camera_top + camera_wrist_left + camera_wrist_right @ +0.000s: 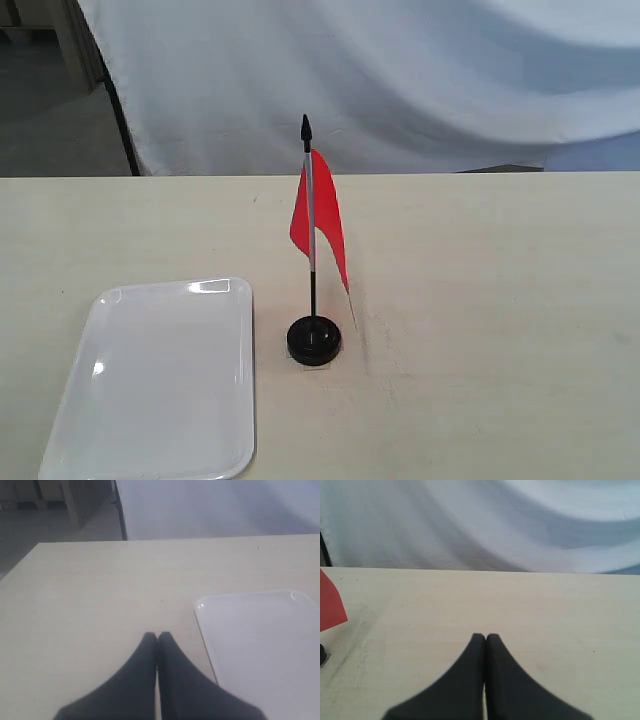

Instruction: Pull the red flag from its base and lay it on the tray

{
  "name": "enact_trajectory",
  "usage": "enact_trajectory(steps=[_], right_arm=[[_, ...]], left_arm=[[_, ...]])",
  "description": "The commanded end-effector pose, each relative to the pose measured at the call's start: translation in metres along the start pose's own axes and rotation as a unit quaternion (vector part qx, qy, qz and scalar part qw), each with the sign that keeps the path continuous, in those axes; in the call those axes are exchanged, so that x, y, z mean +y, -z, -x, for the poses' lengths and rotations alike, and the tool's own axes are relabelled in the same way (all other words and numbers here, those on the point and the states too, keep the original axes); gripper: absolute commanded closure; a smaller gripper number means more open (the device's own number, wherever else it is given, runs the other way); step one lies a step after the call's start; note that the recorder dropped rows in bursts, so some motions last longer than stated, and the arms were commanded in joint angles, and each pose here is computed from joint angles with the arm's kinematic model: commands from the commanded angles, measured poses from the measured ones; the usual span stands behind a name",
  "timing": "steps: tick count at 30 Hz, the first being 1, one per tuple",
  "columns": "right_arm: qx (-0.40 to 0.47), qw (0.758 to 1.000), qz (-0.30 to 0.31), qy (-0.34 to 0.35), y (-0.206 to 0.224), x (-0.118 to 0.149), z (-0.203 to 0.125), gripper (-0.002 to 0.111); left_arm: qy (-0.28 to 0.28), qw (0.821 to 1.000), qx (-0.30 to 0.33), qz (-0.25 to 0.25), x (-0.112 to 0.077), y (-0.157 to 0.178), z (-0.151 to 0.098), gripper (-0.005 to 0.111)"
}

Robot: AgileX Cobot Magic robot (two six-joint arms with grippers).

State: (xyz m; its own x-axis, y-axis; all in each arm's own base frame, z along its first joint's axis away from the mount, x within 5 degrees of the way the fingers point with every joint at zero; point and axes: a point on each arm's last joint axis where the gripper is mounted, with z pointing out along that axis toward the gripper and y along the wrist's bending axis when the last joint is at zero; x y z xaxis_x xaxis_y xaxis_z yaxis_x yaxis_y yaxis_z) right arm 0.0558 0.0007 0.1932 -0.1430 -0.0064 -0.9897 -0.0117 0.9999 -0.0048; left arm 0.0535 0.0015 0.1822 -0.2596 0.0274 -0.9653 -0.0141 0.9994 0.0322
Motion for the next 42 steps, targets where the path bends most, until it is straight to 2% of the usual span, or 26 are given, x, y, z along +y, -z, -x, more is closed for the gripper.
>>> enact_trajectory(steps=[1, 24, 30, 36, 42], right_arm=[[-0.002, 1.000, 0.001, 0.004, 0.000, 0.000, 0.000, 0.109], [-0.016, 1.000, 0.001, 0.004, 0.000, 0.000, 0.002, 0.109], [-0.118, 0.993, 0.000, 0.004, 0.003, 0.000, 0.020, 0.109], [-0.282, 0.959, 0.006, -0.023, 0.014, 0.000, 0.048, 0.109], [-0.287, 0.958, 0.006, -0.021, 0.025, 0.000, 0.074, 0.109]], left_arm=[[0.002, 1.000, -0.003, -0.001, 0.000, 0.000, 0.000, 0.107], [0.002, 1.000, -0.003, -0.001, 0.000, 0.000, 0.000, 0.107], [0.002, 1.000, -0.003, -0.001, 0.000, 0.000, 0.000, 0.107], [0.002, 1.000, -0.003, -0.001, 0.000, 0.000, 0.000, 0.107], [0.002, 1.000, -0.003, -0.001, 0.000, 0.000, 0.000, 0.107]])
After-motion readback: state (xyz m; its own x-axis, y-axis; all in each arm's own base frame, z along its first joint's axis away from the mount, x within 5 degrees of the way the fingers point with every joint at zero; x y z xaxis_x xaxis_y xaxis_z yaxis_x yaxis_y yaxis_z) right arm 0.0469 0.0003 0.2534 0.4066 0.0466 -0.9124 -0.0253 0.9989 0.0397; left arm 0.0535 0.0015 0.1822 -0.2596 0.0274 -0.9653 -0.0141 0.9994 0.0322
